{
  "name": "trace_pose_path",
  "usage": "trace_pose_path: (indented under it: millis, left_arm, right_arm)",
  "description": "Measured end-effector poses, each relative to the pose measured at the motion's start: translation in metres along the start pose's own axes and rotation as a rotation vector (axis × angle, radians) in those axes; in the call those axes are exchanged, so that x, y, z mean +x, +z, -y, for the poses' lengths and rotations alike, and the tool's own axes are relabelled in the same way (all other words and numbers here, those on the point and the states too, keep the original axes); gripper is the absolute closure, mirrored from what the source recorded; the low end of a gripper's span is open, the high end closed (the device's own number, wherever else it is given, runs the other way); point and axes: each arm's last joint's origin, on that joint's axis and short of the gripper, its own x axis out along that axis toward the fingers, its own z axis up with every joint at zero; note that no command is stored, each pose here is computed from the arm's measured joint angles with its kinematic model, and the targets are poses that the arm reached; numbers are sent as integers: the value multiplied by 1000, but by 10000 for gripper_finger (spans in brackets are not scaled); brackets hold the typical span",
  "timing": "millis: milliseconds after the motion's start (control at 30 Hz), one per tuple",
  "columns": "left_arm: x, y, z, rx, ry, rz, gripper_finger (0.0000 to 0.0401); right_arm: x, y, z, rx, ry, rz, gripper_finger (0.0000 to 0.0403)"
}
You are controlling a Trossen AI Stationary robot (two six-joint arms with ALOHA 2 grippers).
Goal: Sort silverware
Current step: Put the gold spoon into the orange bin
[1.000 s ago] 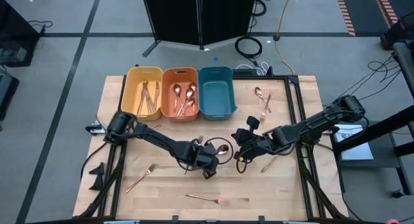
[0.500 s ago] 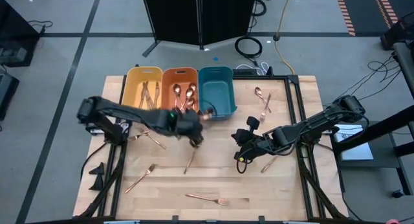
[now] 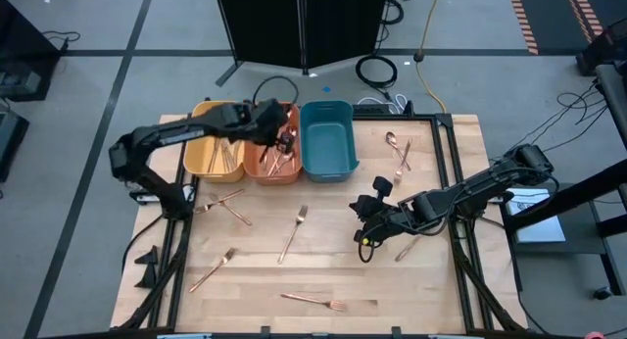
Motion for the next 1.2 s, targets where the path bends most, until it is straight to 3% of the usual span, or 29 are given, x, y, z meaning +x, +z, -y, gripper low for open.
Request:
trace_pose_path:
  millis: [200,400,633,967,1200]
  left_arm:
    - [45,21,-26,-113,42,-126,395]
    - [82,26,-35,-181,64,-227,395]
    - [108,22,-32,-150,64,-305,372]
    - [106,22,-30,-116,10,-333,300]
    - [82,35,-23,12,-79,-262,281]
  right_arm:
    - [0,0,0,-14,1,-1,403]
    - [0,0,0,-29,2,-3,403]
    - [0,-3,2,-54,-13,-32,403]
    - [0,-4,2,-57,-20,-32,403]
    - [0,-4,2,-56,-21,-32,403]
